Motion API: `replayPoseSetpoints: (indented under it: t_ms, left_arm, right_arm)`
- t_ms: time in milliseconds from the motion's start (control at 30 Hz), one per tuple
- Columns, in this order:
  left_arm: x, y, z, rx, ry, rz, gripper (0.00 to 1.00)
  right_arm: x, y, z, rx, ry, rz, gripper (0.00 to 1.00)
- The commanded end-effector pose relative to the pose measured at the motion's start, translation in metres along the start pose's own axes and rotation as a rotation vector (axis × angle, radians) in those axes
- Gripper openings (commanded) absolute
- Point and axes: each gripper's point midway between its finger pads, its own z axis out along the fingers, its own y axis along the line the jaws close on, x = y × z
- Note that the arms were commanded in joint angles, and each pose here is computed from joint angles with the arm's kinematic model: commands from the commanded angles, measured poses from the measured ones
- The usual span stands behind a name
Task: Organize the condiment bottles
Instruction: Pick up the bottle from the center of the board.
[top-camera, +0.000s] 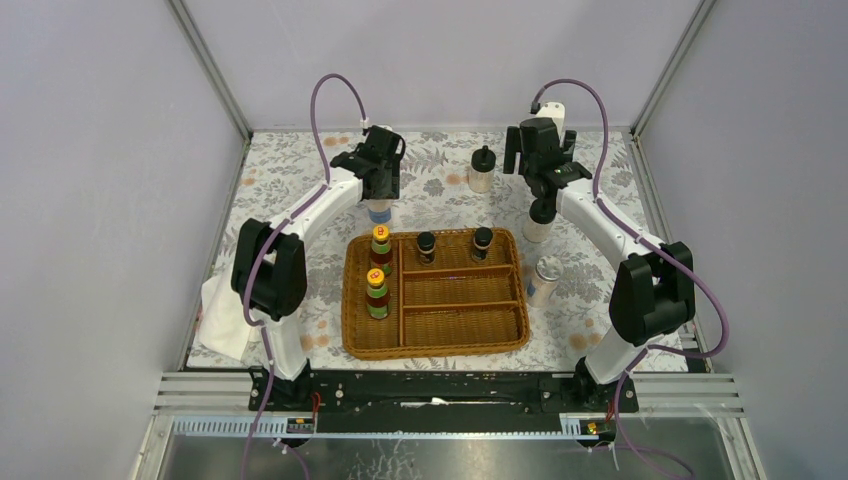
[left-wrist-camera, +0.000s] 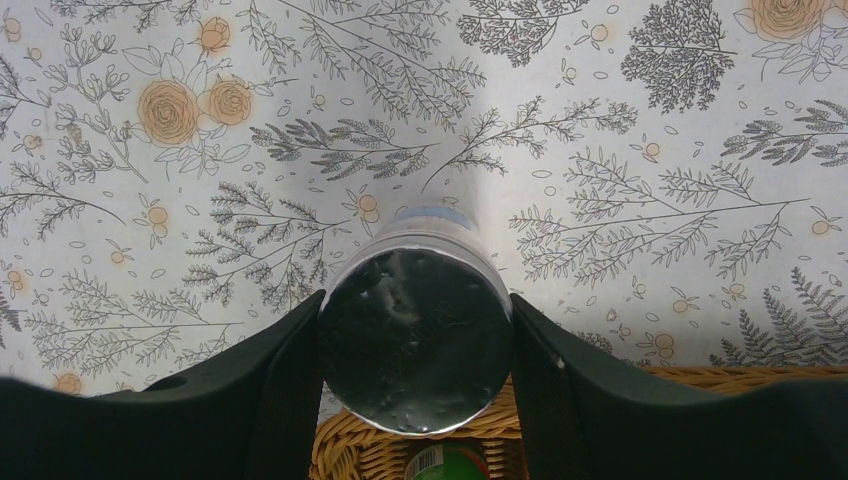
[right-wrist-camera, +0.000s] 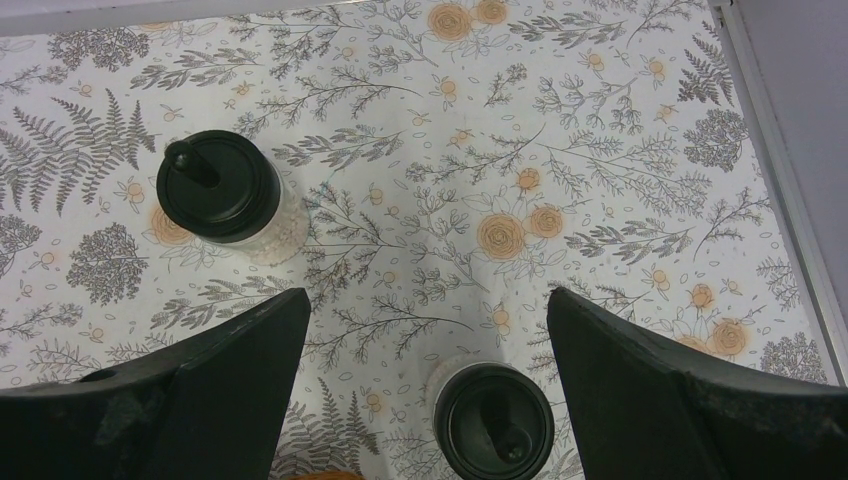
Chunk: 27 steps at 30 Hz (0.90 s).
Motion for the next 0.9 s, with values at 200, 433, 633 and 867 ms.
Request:
replayPoseSetpoints:
  t_ms: [200, 433, 633, 867]
  left_arm:
    - [-0.012, 0.004, -0.006, -0.004, -0.049, -0.021, 0.00]
    - [-0.021, 0.005, -0.014, -0.002, -0.077, -0.030, 0.00]
    - [-0.042, 0.004, -0.031, 0.013, -0.121, -0.043, 0.00]
    - [-0.072, -0.003, -0.060, 0.034, -0.181, -0.034, 0.00]
  right_arm:
    - [-0.008, -0.001, -0.001, -0.005, -0.026, 0.032, 0.96]
    - [-0.007, 0.000, 0.000, -0.005, -0.023, 0.032, 0.96]
    - [-0.006, 0.000, 0.001, -0.005, -0.019, 0.031, 0.96]
    - [-0.005, 0.000, 0.002, -0.002, -0.017, 0.026, 0.96]
